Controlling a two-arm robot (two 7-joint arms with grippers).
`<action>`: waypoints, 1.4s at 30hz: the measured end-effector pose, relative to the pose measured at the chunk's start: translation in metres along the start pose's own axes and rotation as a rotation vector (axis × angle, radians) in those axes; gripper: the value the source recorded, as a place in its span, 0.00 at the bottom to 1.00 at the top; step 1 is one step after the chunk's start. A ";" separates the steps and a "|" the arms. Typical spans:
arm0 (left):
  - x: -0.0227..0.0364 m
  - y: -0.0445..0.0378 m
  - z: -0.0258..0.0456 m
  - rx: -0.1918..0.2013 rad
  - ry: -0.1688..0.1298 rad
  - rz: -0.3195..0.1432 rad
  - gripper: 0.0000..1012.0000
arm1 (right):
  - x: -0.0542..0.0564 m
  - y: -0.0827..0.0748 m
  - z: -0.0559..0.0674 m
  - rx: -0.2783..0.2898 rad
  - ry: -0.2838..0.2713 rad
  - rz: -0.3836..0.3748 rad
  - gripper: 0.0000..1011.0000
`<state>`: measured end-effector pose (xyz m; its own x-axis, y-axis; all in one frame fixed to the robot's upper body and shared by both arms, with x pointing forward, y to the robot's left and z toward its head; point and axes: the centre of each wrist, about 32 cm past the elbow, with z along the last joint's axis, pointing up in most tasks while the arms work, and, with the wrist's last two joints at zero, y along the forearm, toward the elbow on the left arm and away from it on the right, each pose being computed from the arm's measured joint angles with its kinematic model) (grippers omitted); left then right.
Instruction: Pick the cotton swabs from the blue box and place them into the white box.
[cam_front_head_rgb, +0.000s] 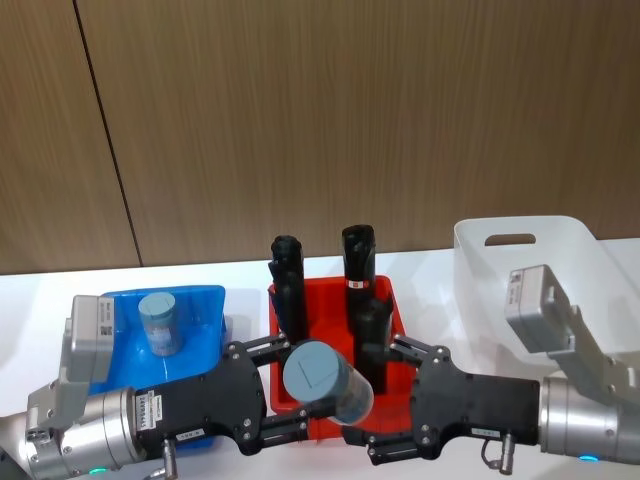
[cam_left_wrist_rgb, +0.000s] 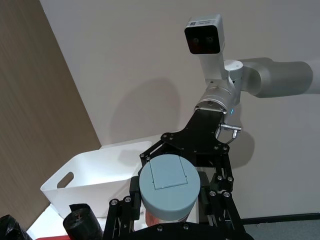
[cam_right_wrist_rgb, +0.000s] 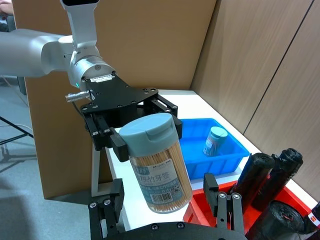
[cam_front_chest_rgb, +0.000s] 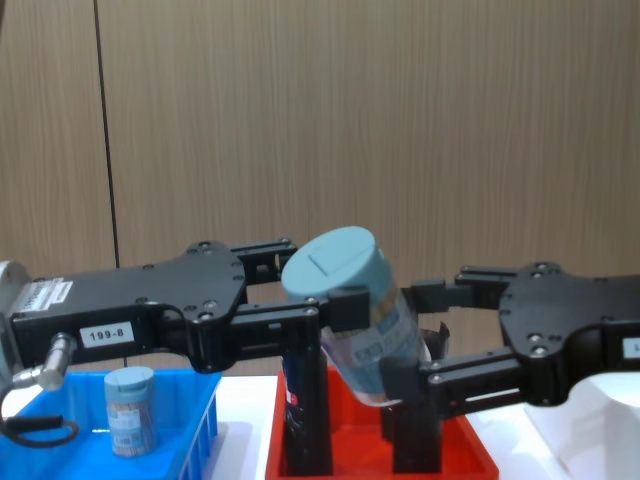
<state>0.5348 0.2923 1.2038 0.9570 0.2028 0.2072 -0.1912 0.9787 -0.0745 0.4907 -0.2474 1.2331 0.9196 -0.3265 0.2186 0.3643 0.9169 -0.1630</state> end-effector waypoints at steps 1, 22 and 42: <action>0.0000 0.0000 0.0000 0.000 0.000 0.000 0.66 | 0.000 0.001 0.000 0.000 -0.002 0.001 0.99; 0.0000 0.0000 0.0000 0.000 0.000 0.000 0.66 | 0.001 0.018 0.000 -0.006 -0.069 -0.002 0.99; 0.0000 0.0000 0.0000 0.000 0.000 0.000 0.66 | 0.000 0.018 0.000 -0.016 -0.119 -0.012 0.98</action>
<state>0.5347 0.2923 1.2038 0.9571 0.2027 0.2072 -0.1912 0.9787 -0.0745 0.4971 -0.2308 1.2300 0.8917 -0.3069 0.3328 0.3782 0.9090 -0.1749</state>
